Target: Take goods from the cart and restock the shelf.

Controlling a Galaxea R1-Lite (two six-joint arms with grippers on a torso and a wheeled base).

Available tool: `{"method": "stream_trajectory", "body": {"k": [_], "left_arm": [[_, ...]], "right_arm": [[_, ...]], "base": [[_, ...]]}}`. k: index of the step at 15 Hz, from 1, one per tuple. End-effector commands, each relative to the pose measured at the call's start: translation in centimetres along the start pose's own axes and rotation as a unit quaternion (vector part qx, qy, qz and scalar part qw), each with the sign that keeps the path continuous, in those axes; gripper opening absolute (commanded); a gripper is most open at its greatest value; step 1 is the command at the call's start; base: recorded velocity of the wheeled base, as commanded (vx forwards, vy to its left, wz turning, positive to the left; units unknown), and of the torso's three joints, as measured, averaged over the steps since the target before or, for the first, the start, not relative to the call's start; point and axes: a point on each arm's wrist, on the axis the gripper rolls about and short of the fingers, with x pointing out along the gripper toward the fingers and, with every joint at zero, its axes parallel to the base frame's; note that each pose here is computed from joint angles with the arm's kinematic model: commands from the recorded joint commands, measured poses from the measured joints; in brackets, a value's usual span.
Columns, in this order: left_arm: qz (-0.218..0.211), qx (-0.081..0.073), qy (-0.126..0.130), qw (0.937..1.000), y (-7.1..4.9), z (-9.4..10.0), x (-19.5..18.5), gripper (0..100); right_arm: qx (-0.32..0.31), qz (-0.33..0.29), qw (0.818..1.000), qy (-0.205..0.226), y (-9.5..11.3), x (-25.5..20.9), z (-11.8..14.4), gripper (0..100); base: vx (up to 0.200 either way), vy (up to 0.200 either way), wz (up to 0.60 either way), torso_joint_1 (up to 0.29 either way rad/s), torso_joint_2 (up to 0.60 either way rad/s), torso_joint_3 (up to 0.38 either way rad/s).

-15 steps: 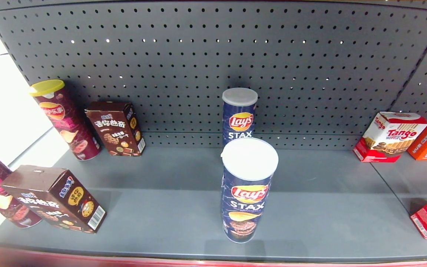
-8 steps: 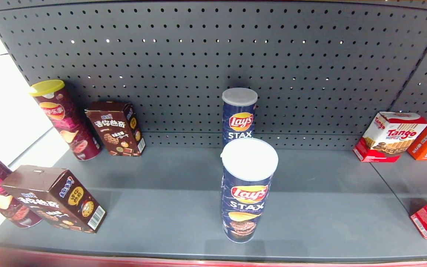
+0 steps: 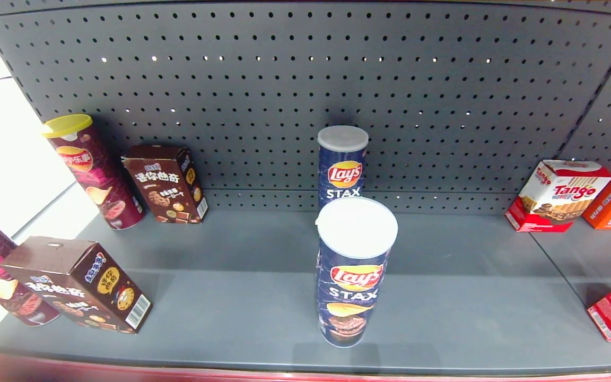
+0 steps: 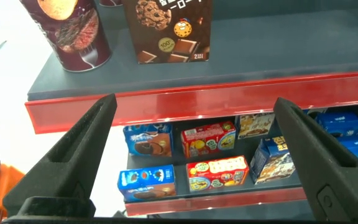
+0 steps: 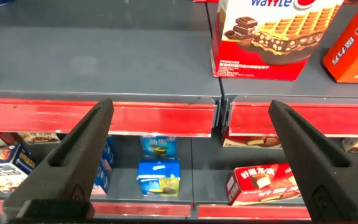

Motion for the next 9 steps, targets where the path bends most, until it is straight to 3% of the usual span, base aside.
{"method": "stream_trajectory", "body": {"k": [1,9], "left_arm": [[-0.001,0.001,0.0,1.0,0.0,0.01,0.01,100],[0.001,-0.004,0.0,1.0,0.01,0.01,0.01,100]], "right_arm": [[0.0,0.001,1.0,0.001,0.0,0.02,0.0,100],[-0.001,0.001,1.0,0.001,0.01,0.02,0.02,100]], "base": [[0.0,0.0,0.0,0.0,0.0,0.0],[0.0,0.0,0.0,0.0,0.0,0.0]]}}
